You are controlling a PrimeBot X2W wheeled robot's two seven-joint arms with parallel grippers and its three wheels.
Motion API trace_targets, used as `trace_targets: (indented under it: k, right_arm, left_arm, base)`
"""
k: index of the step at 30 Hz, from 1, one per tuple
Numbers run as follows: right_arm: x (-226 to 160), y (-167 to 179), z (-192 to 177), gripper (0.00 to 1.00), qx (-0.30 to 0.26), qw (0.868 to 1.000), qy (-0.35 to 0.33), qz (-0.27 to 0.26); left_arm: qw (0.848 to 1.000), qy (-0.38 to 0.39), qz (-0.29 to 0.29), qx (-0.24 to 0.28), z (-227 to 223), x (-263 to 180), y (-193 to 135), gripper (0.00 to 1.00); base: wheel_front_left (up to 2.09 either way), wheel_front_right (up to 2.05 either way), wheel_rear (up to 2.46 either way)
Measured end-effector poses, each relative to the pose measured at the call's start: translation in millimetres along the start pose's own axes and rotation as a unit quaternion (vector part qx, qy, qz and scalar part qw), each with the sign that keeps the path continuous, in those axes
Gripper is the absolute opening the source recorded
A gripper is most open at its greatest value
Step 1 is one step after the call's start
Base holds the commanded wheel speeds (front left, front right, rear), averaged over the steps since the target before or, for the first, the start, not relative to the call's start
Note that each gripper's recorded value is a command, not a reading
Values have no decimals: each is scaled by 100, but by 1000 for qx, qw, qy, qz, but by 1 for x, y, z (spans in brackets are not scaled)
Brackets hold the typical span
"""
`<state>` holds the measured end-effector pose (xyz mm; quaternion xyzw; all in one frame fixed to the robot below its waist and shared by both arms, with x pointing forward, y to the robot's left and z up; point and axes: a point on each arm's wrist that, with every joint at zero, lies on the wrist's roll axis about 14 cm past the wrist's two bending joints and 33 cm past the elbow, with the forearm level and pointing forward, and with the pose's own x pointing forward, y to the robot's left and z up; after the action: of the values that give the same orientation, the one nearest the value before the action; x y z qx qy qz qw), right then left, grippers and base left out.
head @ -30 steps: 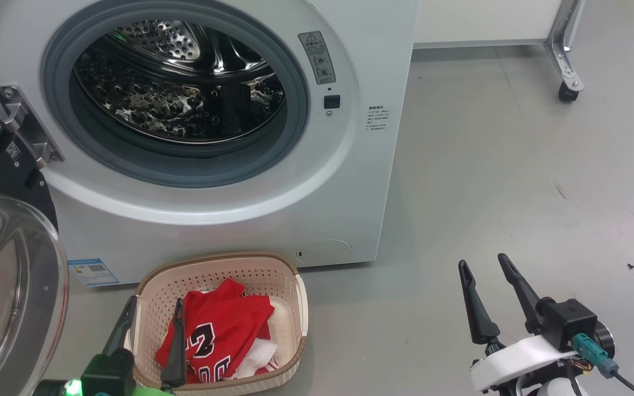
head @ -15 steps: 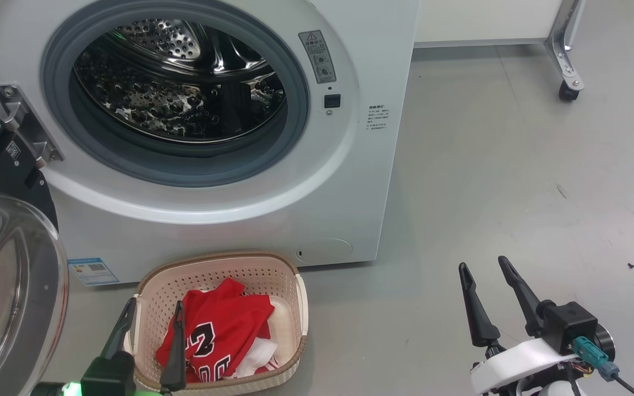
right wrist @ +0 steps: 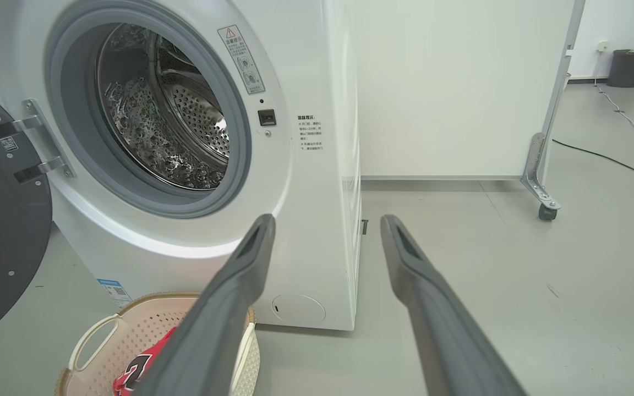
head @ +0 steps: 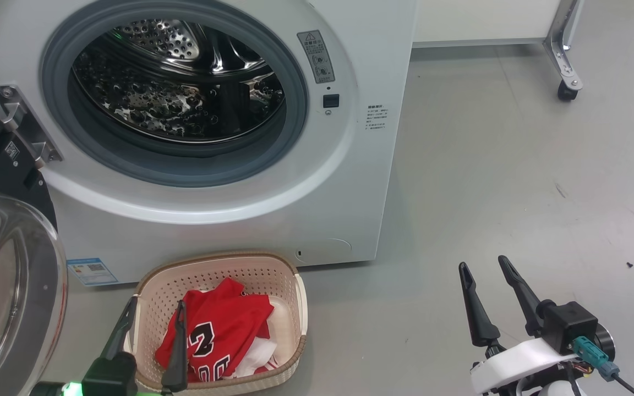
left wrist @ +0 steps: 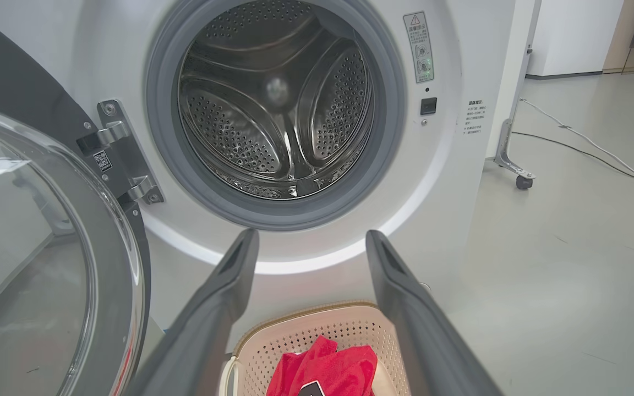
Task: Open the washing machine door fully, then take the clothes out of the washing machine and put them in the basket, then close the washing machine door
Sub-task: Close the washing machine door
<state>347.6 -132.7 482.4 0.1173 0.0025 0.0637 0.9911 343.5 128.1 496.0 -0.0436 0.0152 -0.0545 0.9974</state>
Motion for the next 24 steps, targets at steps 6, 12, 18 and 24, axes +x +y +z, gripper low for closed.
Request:
trace_targets:
  k: [6, 12, 18, 24]
  right_arm:
    - [0, 0, 0, 100, 0, 1000, 0, 0]
    - [0, 0, -1, 100, 0, 1000, 1, 0]
    - [0, 0, -1, 100, 0, 1000, 1, 0]
    - [1, 0, -1, 100, 1, 1000, 2, 0]
  left_arm:
    - [1000, -1, -1, -1, 2, 0, -1, 100]
    - [1000, 0, -2, -2, 3, 0, -2, 100]
    - [1000, -3, -4, -3, 6, 0, -4, 100]
    - [1000, 4, -8, -4, 3, -2, -6, 100]
  base:
    - [-46, 46, 0]
    - [-68, 68, 0]
    - [-92, 92, 0]
    - [-117, 117, 0]
